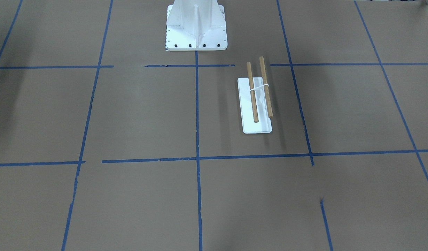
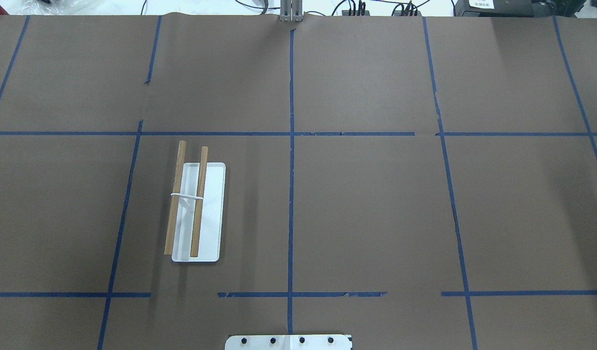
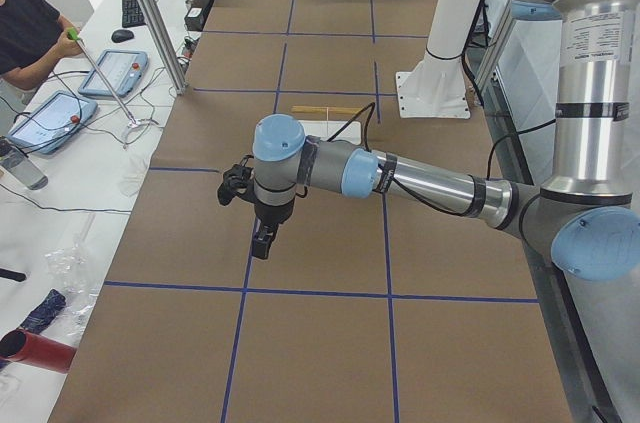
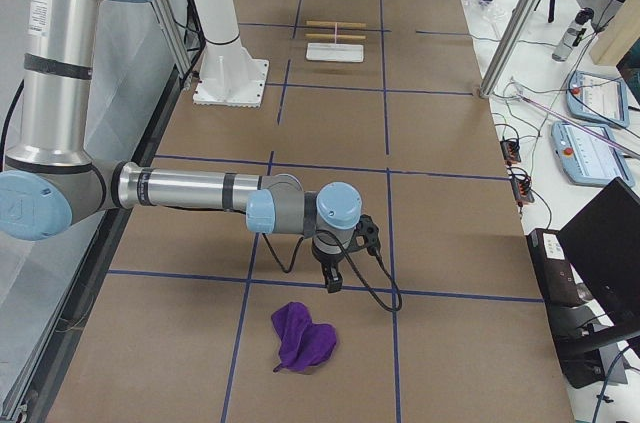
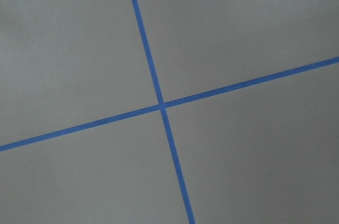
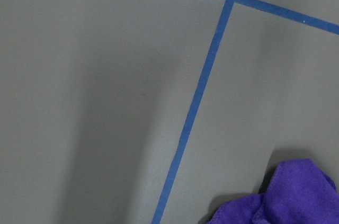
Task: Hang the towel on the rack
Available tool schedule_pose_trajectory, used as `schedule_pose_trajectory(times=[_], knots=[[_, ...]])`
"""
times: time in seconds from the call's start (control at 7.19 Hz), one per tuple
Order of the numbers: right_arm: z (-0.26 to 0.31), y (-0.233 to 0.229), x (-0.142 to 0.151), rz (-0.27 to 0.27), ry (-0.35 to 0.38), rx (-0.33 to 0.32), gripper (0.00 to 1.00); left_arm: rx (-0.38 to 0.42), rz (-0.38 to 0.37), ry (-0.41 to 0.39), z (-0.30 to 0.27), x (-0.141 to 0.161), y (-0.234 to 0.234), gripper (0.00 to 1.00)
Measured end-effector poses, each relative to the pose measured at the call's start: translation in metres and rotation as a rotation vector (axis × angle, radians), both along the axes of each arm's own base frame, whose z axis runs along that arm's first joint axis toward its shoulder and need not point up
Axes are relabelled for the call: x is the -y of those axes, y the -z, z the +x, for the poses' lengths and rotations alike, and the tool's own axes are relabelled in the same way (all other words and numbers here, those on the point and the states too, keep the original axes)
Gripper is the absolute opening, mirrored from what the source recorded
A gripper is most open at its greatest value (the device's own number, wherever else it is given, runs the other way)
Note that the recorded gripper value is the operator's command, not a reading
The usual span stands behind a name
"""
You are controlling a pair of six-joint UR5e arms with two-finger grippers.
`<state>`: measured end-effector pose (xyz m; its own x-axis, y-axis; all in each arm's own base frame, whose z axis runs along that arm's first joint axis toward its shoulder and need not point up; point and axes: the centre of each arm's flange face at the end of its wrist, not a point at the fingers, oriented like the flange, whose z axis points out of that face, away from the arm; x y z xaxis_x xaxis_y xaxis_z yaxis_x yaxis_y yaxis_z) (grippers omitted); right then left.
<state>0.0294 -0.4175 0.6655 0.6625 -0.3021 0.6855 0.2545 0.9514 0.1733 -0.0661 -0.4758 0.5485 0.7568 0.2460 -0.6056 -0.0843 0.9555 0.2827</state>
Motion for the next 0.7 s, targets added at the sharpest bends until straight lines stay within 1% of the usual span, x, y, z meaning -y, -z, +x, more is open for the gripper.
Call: schedule_pose_trajectory(times=[0.28,0.42,0.56,0.7], knots=[[-0.006,-0.003,-0.005,0.077,0.014,0.001,1.0,-0.007,-0.014,-0.001,0.001,0.001,-0.009,1.0],[-0.01,-0.011,-0.01,0.101,0.023,-0.007,1.0,-0.017,-0.015,-0.003,0.002,0.001,-0.009,1.0],[-0.01,-0.027,-0.012,0.133,0.048,-0.041,0.95,-0.031,-0.017,-0.007,0.003,0.001,-0.009,1.0],[-0.01,-0.052,-0.013,0.171,0.096,-0.078,0.86,-0.045,-0.019,-0.011,0.004,0.001,-0.01,1.0]])
